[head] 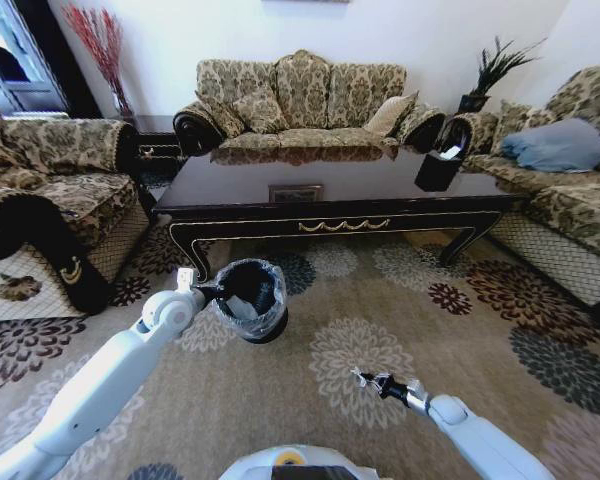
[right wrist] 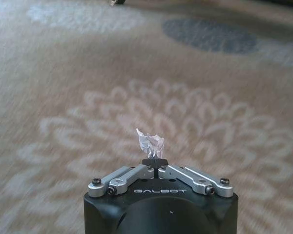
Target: Move to the front of the table and pick up the trash from the floor, then place it into the trash bin.
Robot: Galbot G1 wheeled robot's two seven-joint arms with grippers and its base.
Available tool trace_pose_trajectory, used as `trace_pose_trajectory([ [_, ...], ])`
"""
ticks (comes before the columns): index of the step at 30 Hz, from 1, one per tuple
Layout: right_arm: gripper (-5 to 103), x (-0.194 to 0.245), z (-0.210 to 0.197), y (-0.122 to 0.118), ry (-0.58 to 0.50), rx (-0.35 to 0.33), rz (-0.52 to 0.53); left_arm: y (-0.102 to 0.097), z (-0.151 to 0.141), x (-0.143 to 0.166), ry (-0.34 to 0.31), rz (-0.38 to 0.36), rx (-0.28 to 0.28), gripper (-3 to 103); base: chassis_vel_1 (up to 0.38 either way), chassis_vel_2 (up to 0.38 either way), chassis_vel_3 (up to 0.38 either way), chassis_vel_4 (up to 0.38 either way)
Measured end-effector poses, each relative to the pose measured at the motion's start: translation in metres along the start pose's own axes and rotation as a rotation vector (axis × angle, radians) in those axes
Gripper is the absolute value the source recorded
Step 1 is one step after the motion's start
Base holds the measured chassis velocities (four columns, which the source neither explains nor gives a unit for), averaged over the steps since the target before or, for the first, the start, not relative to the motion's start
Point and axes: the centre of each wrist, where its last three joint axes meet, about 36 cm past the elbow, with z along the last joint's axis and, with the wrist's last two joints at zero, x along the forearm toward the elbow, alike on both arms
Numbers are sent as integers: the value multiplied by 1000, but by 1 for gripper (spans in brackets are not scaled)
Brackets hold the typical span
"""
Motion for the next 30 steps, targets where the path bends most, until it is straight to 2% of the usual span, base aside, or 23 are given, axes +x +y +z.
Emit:
trace_pose_trajectory([
  [2, 0, -1, -5, -3, -22, -4, 11, 0, 0, 0, 1, 1, 0, 2, 0, 0, 0, 0],
  [5, 0, -9, -38, -18, -146, -16, 53, -2, 4, -1, 7, 4, 3, 2, 0, 0, 0, 0],
  [6, 0, -9, -38, -18, -146, -16, 53, -2, 4, -1, 7, 4, 3, 2, 0, 0, 0, 0],
  [9, 0, -16, -94, -34, -290, -6, 69, -5, 7, -2, 11, 11, 2, 2, 0, 0, 0, 0],
  [11, 0, -17, -104, -37, -313, -4, 72, -6, 7, -2, 12, 13, 2, 2, 0, 0, 0, 0],
  [13, 0, -19, -146, -48, -402, 2, 71, -10, 8, -3, 15, 21, 0, 2, 0, 0, 0, 0],
  [19, 0, -18, -193, -61, -511, 1, 66, -13, 11, -3, 24, 28, -6, 2, 0, 0, 0, 0],
  [20, 0, -18, -193, -61, -511, 1, 66, -13, 11, -3, 24, 28, -6, 2, 0, 0, 0, 0],
  [22, 0, -19, -206, -59, -594, -55, 52, -17, 11, -1, 26, 40, -7, 2, 0, 0, 0, 0],
  [23, 0, -19, -206, -59, -594, -55, 52, -17, 11, -1, 26, 40, -7, 2, 0, 0, 0, 0],
  [25, 0, -24, -220, -54, -676, -93, 31, -21, 11, 0, 28, 55, -7, 2, 0, 0, 0, 0],
  [30, 0, -40, -258, -41, -788, -100, -35, -31, 11, -6, 33, 78, -2, 2, 0, 0, 0, 0],
])
